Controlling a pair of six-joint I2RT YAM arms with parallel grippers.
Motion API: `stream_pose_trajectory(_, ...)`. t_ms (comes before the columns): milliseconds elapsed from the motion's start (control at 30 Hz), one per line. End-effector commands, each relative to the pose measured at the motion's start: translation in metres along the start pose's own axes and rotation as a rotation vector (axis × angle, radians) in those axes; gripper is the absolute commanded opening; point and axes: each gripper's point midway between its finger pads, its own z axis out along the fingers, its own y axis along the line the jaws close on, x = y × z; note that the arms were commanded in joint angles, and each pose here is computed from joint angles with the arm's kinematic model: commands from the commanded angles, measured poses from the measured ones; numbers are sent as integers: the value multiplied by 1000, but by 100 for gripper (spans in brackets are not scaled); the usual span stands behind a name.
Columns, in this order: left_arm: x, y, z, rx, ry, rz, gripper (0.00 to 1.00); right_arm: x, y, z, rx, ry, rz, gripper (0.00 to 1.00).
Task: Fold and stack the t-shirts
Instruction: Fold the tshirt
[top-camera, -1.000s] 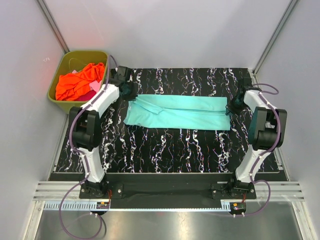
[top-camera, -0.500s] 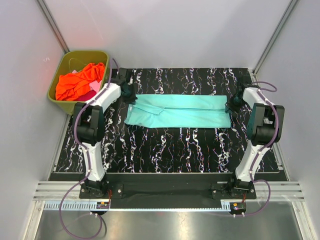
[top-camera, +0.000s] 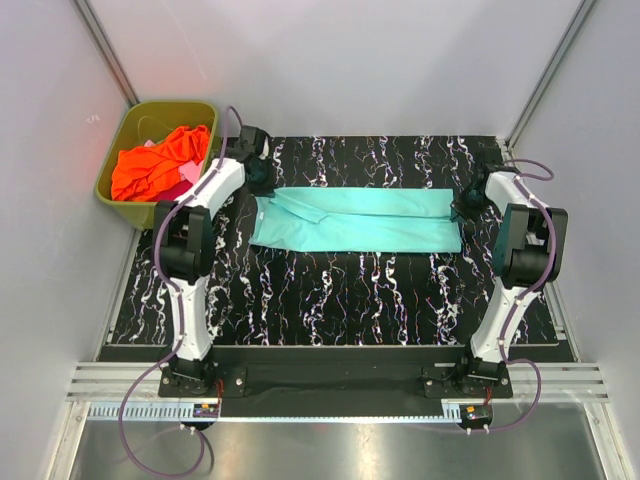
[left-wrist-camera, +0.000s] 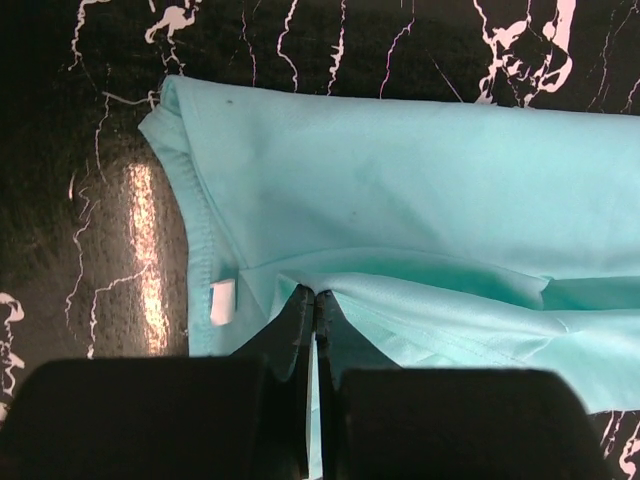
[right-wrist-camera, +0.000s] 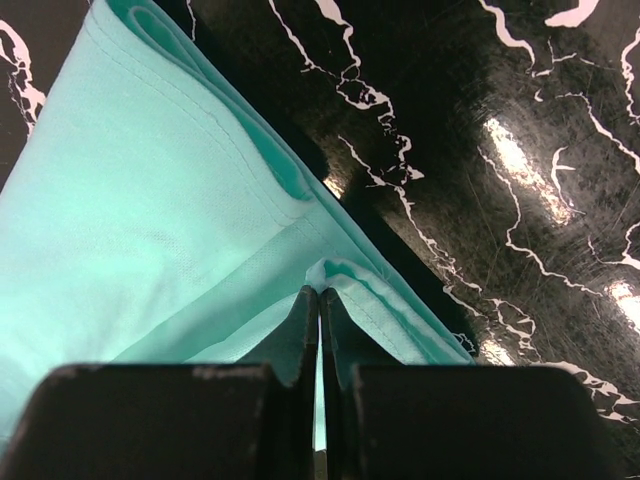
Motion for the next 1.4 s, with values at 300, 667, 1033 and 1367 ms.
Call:
stream_pose_trajectory(300, -41, -5, -6, -1, -97, 41, 22, -21, 15, -15, -29, -52, -21, 18)
stream_pose_trajectory(667, -5, -20, -89, 55, -116, 61, 50, 34, 35, -50, -122, 16, -76, 29)
stream_pose_trajectory(1033, 99, -41, -57, 170, 71, -26, 40, 77, 4, 3, -26, 106, -130, 26)
stream_pose_trajectory(1367, 109, 31, -12, -194, 71, -55, 42, 71, -25, 8, 75, 60, -162, 26)
